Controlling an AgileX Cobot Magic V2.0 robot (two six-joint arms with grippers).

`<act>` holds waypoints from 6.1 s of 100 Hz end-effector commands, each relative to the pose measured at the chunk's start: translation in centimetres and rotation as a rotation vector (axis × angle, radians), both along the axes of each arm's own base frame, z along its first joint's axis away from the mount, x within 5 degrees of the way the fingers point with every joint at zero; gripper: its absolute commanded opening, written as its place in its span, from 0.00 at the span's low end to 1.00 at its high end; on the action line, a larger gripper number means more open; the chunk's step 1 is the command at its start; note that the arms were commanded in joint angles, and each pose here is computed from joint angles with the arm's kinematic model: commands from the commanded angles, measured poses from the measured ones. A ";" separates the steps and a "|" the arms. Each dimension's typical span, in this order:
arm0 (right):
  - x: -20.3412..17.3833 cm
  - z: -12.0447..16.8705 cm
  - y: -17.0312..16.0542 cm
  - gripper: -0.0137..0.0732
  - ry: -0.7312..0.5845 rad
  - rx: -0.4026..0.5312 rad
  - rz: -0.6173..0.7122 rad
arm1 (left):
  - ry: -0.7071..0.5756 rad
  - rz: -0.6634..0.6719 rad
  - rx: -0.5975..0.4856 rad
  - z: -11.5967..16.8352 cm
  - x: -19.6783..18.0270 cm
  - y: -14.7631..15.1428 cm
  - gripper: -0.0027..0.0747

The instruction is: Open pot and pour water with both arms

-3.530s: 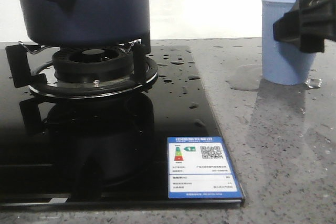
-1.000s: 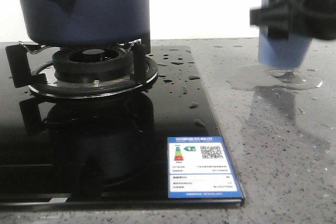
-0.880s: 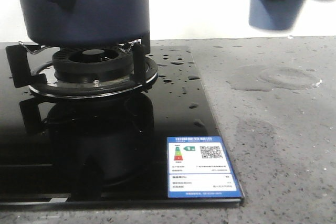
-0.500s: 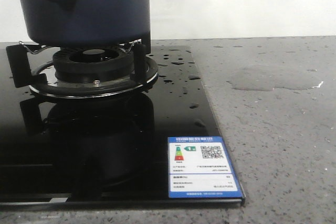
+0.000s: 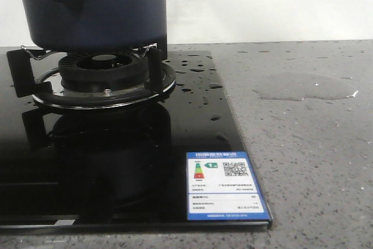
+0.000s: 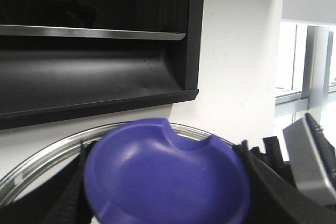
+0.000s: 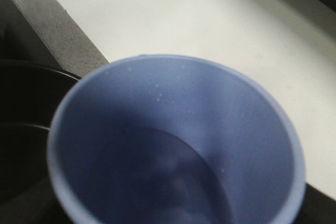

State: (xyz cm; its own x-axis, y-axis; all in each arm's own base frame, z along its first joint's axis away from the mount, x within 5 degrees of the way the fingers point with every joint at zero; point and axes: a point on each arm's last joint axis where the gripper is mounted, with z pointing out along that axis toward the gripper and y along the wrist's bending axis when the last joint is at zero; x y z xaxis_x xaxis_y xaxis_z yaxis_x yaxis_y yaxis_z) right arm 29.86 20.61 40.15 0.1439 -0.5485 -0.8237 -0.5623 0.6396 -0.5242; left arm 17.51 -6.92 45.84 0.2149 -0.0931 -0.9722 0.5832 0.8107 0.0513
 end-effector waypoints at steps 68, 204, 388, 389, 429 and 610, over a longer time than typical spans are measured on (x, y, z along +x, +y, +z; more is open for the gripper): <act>0.9 1.3 3.2 0.35 -0.548 -0.476 0.156 | -0.039 -0.034 -0.061 1.5 -1.1 0.0 0.40; 2.2 3.9 2.9 0.34 -0.981 -1.154 0.082 | -0.039 -0.034 -0.061 1.5 -1.1 0.0 0.40; -7.1 -15.0 -15.6 0.71 0.184 0.500 -0.337 | 0.088 -0.048 -0.041 -2.1 0.9 -0.5 0.40; -7.1 -15.0 -15.6 0.74 0.182 0.501 -0.335 | 0.088 -0.050 -0.040 -2.1 0.8 -0.5 0.40; -10.6 -9.9 -16.0 0.91 -0.043 0.585 -0.262 | 0.124 -0.120 -0.028 -3.1 2.0 -1.3 0.40; -23.8 -5.0 -19.7 0.07 -0.263 0.713 -0.391 | 0.072 0.001 -0.036 -3.2 -2.7 -0.3 0.01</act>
State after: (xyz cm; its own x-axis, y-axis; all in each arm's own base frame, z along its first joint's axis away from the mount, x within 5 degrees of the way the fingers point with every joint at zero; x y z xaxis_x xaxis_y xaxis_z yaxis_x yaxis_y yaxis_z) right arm 6.80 1.14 34.27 0.2556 0.0291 -0.9663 -0.1580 0.9874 -0.0121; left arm 18.00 -8.27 41.78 0.0788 -0.0882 -0.9930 0.5960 0.8026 -0.0240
